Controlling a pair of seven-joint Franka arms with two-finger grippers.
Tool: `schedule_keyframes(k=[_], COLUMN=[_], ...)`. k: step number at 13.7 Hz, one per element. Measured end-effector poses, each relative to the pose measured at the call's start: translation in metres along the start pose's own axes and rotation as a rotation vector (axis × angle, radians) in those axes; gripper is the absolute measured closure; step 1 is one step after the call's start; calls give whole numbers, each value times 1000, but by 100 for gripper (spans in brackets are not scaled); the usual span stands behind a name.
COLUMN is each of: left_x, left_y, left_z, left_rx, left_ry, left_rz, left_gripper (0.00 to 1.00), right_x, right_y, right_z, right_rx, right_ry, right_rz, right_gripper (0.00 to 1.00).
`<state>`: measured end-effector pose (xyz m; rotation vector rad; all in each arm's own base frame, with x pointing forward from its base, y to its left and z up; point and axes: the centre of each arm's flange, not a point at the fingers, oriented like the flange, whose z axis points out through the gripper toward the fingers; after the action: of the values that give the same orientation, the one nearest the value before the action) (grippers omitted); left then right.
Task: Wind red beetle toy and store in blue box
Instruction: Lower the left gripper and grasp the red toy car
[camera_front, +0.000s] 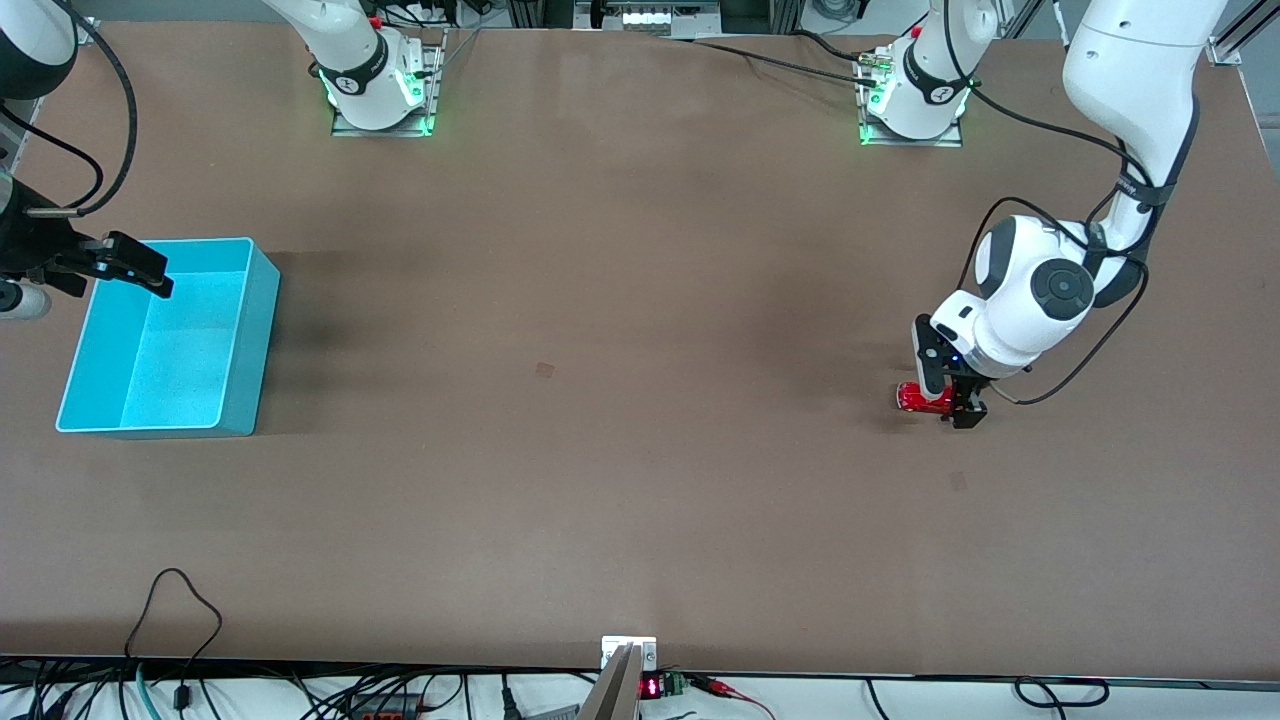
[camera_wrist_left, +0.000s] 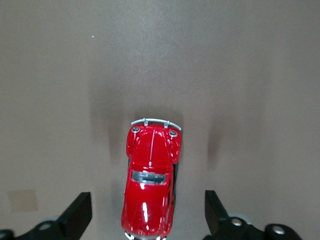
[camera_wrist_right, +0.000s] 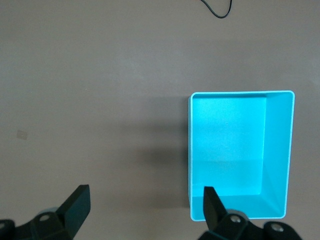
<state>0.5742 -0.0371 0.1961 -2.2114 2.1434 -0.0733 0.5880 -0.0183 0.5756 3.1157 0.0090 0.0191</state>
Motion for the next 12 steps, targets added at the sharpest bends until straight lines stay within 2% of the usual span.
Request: schedule_keyframes(k=[1, 2, 5, 6, 12], left_x=[0, 0, 0, 1, 0], left_y=[0, 0, 0, 0, -1], left_z=[2, 2, 2, 1, 1], left_rx=[-1, -1, 2, 4, 4], left_ry=[1, 1, 1, 2, 2], left_rz=[5, 12, 24, 26, 28], left_gripper=[5, 13, 48, 57, 58], right_x=[0, 0, 0, 0, 0], right_y=[0, 0, 1, 1, 0], right_z=[0, 0, 0, 0, 0], right_rx=[0, 0, 0, 0, 0], right_ry=[0, 0, 2, 2, 2], right_rz=[0, 1, 3, 2, 1], right_gripper=[0, 0, 0, 0, 0])
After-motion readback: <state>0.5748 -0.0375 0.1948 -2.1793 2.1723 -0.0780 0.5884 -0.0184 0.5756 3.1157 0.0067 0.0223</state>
